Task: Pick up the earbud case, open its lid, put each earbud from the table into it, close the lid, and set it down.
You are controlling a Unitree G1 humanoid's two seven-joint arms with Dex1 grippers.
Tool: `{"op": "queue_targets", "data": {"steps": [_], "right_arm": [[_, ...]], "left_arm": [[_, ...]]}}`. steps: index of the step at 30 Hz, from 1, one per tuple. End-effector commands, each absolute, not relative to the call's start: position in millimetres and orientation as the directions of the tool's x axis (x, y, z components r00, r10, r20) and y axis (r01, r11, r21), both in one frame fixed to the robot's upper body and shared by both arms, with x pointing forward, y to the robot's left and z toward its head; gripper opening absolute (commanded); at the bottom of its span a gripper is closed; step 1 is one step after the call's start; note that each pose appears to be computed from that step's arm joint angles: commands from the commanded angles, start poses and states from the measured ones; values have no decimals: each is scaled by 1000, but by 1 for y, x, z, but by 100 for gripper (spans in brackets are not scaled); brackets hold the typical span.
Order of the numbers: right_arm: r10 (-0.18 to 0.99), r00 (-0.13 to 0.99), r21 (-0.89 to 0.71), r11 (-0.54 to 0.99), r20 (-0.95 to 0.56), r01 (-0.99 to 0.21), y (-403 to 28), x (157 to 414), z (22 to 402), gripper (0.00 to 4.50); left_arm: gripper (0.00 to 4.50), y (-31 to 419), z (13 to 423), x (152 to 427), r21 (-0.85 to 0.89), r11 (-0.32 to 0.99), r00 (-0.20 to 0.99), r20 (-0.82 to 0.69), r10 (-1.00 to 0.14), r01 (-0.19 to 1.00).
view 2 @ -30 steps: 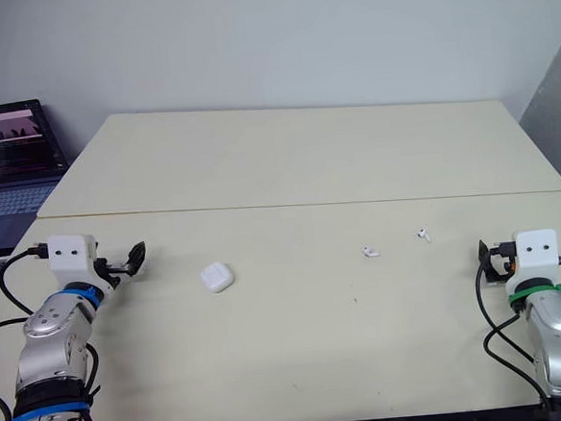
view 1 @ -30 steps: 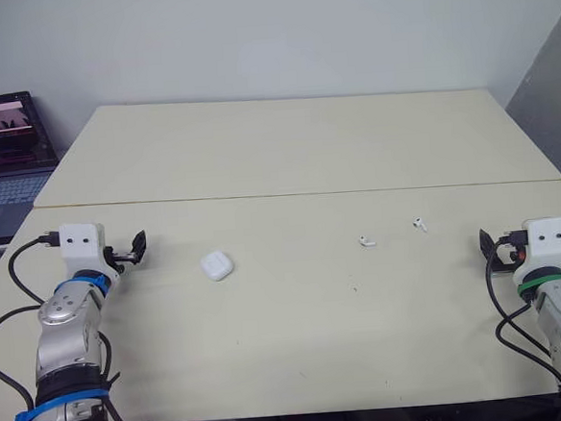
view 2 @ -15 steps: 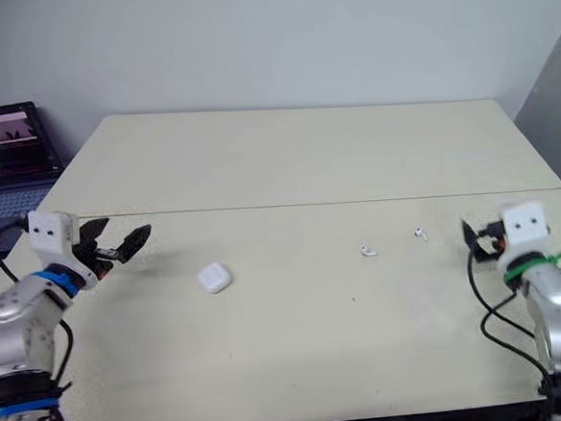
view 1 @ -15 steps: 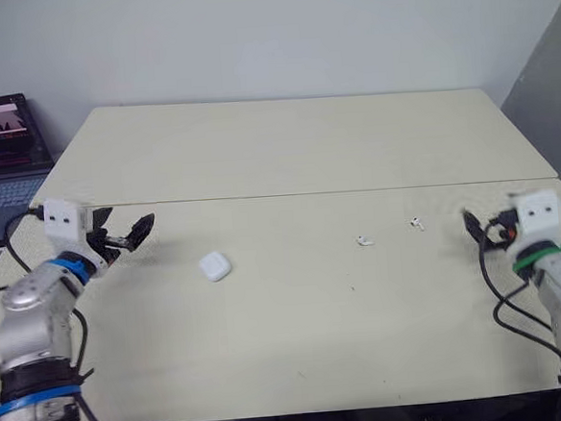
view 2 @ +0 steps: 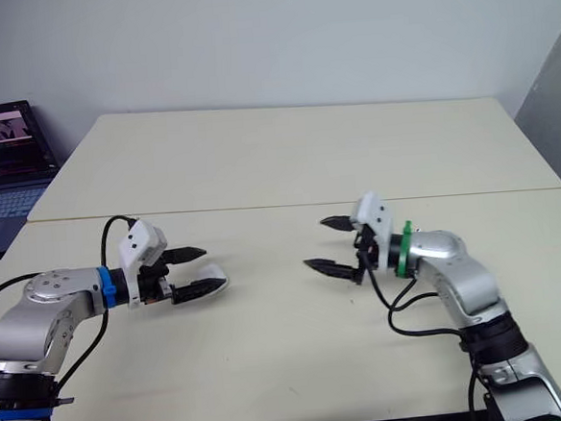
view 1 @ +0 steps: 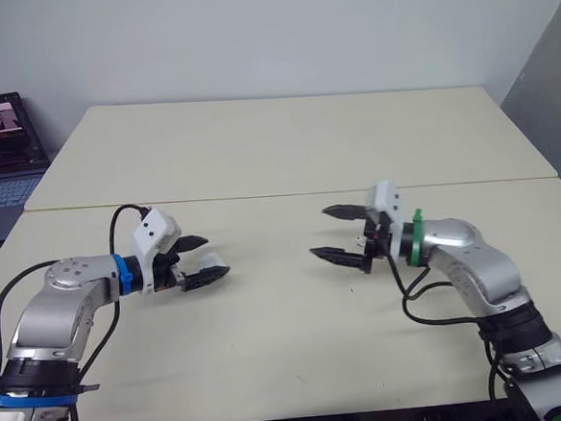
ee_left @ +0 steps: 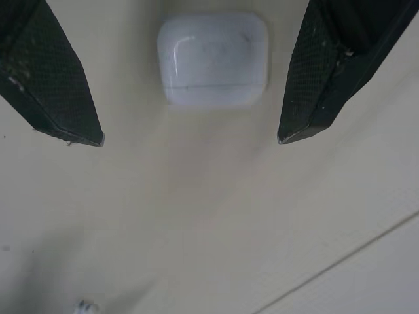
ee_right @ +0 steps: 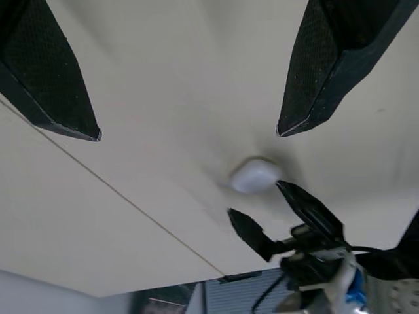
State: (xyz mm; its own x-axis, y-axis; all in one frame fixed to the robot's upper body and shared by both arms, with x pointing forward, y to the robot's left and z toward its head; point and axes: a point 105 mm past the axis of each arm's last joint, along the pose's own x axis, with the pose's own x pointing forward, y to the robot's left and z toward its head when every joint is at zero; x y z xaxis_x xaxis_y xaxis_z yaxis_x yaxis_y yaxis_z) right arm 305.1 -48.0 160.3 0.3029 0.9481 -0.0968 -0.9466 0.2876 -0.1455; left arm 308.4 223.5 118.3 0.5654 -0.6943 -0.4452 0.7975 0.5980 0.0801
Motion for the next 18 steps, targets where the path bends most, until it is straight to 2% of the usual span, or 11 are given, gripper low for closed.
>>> {"op": "queue_targets", "data": {"steps": [1, 8, 11, 14, 15, 18], "right_arm": [[965, 253, -192, 237, -65, -952, -37, 295, 177, 450], [962, 262, -193, 244, -78, -951, -42, 292, 178, 450], [957, 275, -190, 255, -86, -948, -46, 292, 177, 450], [955, 283, -186, 263, -89, -947, -49, 292, 177, 450], [954, 285, -185, 265, -90, -946, -49, 292, 177, 450], [949, 299, -188, 277, -101, -942, -53, 294, 175, 450]], "left_arm": [[446, 227, 106, 308, 96, 601, 570, -463, -679, 794], [446, 234, 85, 314, 76, 629, 581, -479, -658, 774], [389, 236, 81, 312, 58, 622, 565, -489, -664, 781], [293, 236, 78, 305, 32, 597, 526, -513, -679, 802], [277, 236, 78, 303, 24, 591, 516, -517, -683, 806], [277, 234, 82, 300, 21, 568, 496, -515, -699, 823]]}}
